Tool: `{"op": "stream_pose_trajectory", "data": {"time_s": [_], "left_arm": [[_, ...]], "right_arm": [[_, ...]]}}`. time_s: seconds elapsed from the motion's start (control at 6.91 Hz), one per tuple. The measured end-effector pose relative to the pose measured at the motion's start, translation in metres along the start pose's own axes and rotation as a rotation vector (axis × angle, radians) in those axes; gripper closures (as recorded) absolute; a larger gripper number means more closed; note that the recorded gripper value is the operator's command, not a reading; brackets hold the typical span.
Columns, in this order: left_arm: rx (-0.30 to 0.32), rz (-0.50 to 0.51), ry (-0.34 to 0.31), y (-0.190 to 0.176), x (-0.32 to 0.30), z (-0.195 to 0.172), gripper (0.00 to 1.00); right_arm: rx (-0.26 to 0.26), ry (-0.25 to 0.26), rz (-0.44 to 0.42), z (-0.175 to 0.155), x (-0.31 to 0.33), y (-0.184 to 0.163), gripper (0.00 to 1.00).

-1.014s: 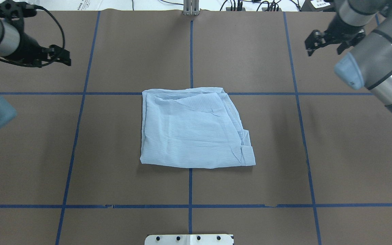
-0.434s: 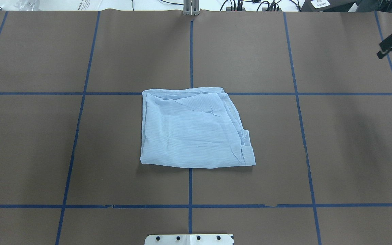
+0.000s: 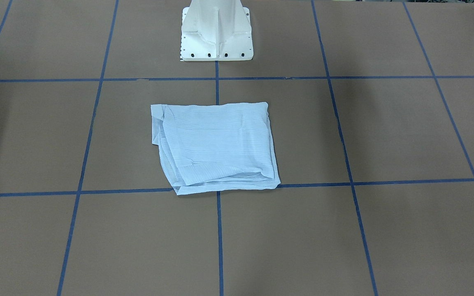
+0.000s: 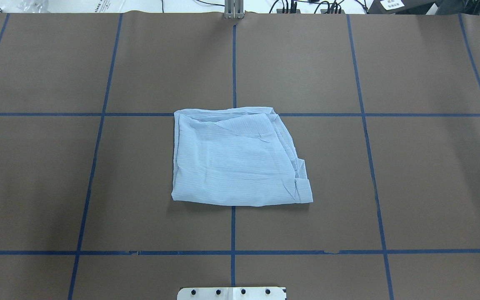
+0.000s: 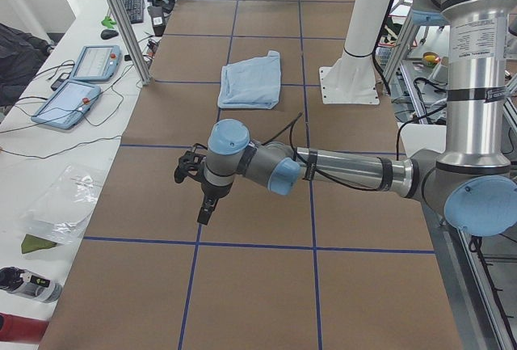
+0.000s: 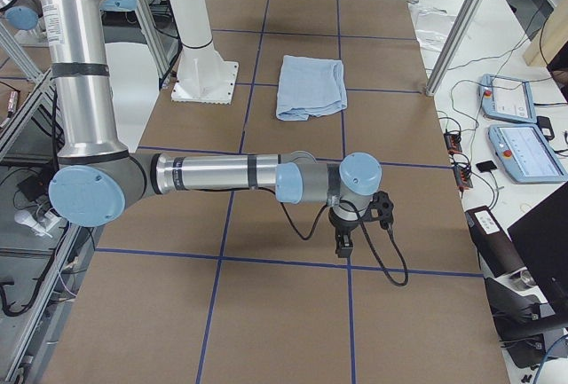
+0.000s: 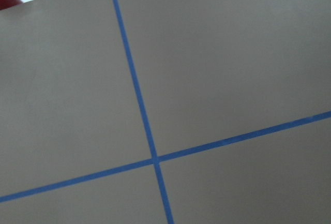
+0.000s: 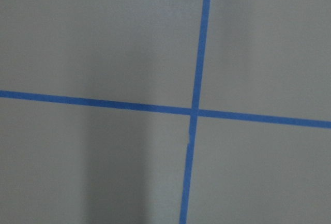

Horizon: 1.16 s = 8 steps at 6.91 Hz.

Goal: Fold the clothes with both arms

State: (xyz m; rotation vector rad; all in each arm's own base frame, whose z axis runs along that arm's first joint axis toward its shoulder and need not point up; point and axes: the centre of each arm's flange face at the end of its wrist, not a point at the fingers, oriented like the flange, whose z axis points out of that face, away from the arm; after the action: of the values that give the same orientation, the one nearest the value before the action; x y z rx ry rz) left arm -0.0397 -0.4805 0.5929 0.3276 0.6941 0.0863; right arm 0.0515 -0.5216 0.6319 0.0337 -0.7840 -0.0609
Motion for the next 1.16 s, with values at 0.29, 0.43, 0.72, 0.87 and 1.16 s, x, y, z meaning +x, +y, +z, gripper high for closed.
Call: {"op": "stream_pose_trajectory", "data": {"time_s": [0.29, 0.43, 0.72, 0.87, 1.16], "left_arm": [[-0.025, -0.028, -0.001, 0.016, -0.013, 0.012, 0.0], [-0.034, -0.042, -0.003, 0.017, -0.016, 0.015, 0.0], [-0.08, -0.079, -0.009, 0.016, -0.013, 0.011, 0.0], [-0.112, -0.101, -0.012, 0.016, -0.008, 0.005, 0.0], [-0.155, -0.13, -0.014, 0.018, -0.004, 0.0, 0.0]], "right_arm": [[0.029, 0.005, 0.024, 0.002, 0.028, 0.038, 0.0], [0.031, 0.004, 0.03, 0.005, 0.033, 0.044, 0.0], [0.022, 0.001, 0.044, 0.007, 0.036, 0.046, 0.0], [0.013, 0.0, 0.053, 0.006, 0.035, 0.045, 0.0], [-0.001, -0.004, 0.074, 0.002, 0.035, 0.044, 0.0]]}}
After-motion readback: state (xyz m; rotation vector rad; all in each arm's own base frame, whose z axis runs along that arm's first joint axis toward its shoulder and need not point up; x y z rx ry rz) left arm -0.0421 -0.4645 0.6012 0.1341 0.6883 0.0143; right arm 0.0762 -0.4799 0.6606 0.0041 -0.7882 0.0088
